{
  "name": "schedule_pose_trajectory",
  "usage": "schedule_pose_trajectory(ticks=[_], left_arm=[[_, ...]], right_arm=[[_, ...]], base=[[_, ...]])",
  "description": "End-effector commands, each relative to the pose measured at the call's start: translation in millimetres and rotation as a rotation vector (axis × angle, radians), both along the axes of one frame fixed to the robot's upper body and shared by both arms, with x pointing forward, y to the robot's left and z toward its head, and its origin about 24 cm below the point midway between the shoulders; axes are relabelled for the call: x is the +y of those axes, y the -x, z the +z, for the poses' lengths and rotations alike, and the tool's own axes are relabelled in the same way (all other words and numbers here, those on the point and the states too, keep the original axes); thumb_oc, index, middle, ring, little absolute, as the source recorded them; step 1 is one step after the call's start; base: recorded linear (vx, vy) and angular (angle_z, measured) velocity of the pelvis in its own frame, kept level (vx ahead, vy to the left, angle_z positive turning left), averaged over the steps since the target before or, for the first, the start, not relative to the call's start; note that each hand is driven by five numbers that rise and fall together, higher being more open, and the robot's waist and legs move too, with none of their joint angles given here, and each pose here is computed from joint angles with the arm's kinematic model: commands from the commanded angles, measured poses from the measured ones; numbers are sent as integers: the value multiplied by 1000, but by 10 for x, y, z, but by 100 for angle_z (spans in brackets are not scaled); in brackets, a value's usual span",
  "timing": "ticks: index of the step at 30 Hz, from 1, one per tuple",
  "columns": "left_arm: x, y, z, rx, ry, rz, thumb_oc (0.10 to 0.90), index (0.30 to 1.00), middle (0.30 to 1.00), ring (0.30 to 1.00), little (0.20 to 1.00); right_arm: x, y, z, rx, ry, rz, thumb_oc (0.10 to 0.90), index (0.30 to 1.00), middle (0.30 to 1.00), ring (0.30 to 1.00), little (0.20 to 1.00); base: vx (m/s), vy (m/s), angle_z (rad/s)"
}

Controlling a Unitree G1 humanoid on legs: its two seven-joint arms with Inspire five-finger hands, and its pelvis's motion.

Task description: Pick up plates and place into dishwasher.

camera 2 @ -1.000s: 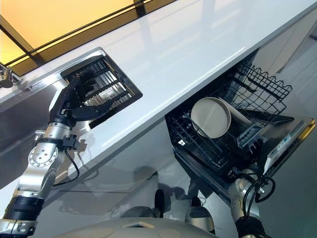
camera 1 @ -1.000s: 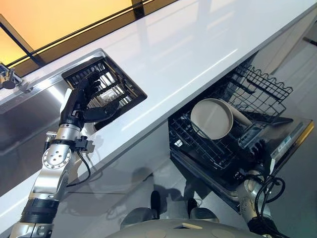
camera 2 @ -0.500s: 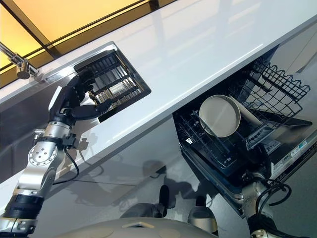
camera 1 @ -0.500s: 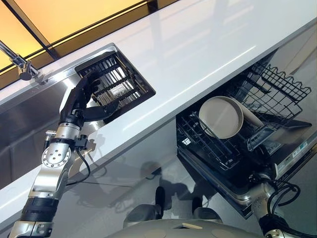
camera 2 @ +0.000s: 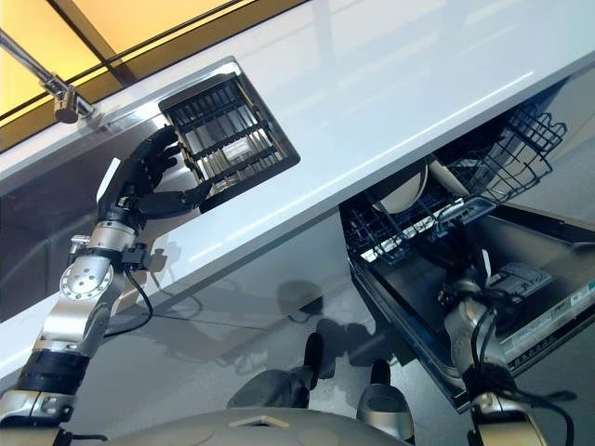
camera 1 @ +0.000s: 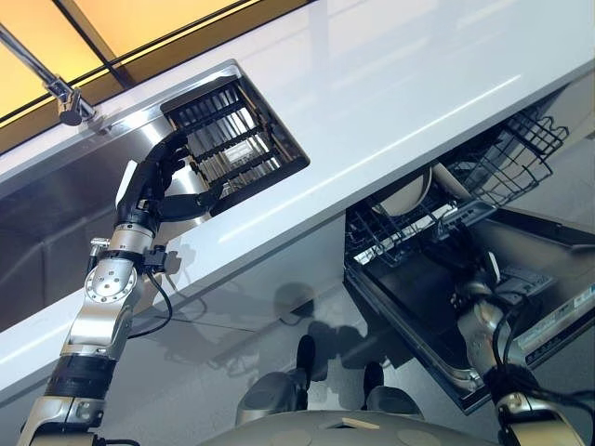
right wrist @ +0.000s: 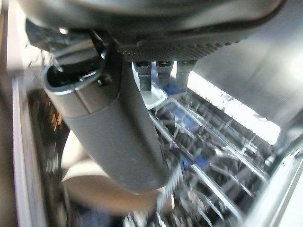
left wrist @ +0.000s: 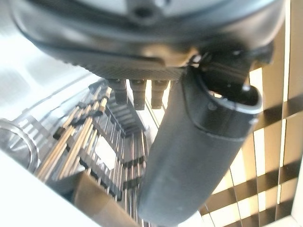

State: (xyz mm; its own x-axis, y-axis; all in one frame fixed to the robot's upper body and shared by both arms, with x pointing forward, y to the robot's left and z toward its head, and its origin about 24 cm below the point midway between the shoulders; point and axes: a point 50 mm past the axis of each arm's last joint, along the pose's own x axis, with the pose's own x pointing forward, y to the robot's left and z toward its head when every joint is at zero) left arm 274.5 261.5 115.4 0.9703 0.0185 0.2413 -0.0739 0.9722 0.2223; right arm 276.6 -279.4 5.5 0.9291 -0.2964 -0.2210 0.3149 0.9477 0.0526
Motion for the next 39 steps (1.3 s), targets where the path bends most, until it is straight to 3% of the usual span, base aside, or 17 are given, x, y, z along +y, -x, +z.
schedule_pose_trajectory(ticks=[1,7,13,16,20,26,39], left_arm=[[-59,-127,706,-308,-57,-71,800,900,900,900,900],[-125,-190,764,-306,-81,-125,800,900,900,900,900],[-173,-220,864,-330,-94,-156,800,900,900,900,900],[-165,-189,870,-340,-86,-140,800,900,900,900,900],[-105,-85,756,-347,-62,-89,800,900,900,900,900],[10,61,636,-339,-51,-27,800,900,900,900,900],[227,72,689,-348,-33,55,800,900,900,900,900]], right_arm=[[986,-769,1472,-559,143,477,800,900,900,900,900],[1031,-974,1584,-458,255,523,800,900,900,900,900],[772,-1025,1436,-346,233,275,800,900,900,900,900],[714,-904,1271,-347,189,191,800,900,900,900,900],[532,-481,966,-385,136,87,800,900,900,900,900],[193,41,711,-380,227,-30,800,900,900,900,900],[-462,488,607,-374,111,-344,800,900,900,900,900]], base=[[39,-20,20],[8,-18,10],[-40,16,1],[-41,47,-1],[-31,86,-1],[-16,78,-22],[-38,25,-32]])
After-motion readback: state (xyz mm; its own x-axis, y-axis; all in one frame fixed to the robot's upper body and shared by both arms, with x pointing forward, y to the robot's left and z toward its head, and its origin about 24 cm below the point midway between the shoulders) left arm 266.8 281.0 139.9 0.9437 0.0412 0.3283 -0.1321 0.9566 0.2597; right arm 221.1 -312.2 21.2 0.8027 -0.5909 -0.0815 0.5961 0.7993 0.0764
